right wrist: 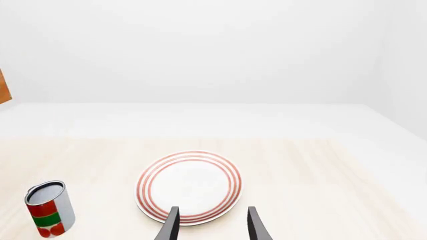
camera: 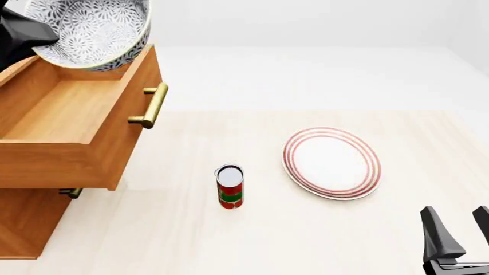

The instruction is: Put the bowl in the top drawer of the cabinet.

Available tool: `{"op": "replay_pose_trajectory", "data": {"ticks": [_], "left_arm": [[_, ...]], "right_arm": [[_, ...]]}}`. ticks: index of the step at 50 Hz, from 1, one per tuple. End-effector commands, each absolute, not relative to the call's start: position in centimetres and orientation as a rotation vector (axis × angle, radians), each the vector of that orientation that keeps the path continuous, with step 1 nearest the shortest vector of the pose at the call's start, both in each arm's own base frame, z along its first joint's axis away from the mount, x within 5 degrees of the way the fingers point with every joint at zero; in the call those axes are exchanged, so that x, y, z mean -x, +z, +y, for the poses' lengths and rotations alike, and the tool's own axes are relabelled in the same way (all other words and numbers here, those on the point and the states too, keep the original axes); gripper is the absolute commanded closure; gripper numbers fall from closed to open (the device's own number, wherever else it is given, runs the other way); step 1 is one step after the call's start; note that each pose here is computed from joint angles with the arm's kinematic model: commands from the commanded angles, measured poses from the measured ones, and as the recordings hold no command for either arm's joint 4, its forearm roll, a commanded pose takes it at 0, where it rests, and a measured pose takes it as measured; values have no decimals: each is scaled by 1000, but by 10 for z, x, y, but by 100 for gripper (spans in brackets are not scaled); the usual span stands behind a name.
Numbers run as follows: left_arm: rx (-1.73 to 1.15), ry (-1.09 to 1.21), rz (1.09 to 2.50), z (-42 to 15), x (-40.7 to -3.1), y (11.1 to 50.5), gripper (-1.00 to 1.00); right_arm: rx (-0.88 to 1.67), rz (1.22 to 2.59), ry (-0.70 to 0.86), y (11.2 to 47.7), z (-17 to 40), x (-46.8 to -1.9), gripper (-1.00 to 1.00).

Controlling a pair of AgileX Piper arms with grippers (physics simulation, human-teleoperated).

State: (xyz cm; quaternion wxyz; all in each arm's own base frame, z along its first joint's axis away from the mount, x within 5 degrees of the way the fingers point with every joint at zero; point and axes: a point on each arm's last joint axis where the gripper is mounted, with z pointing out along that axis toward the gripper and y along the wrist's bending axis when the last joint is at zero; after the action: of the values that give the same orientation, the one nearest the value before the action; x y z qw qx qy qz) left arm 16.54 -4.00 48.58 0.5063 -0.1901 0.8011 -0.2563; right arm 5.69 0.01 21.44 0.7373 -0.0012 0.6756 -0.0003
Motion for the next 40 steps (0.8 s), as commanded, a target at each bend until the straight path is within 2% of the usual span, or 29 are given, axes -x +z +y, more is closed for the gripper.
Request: {"op": "replay_pose_trajectory", "data": {"ticks": [1,40], "left_arm": [[530,-603,1912,-32,-167,487,100],[806,-431,1848,15,-191,467,100]], "right_arm": [[1,1485,1,214,0,-57,-100],[1,1485,1,214,0,-57,-100]]}}
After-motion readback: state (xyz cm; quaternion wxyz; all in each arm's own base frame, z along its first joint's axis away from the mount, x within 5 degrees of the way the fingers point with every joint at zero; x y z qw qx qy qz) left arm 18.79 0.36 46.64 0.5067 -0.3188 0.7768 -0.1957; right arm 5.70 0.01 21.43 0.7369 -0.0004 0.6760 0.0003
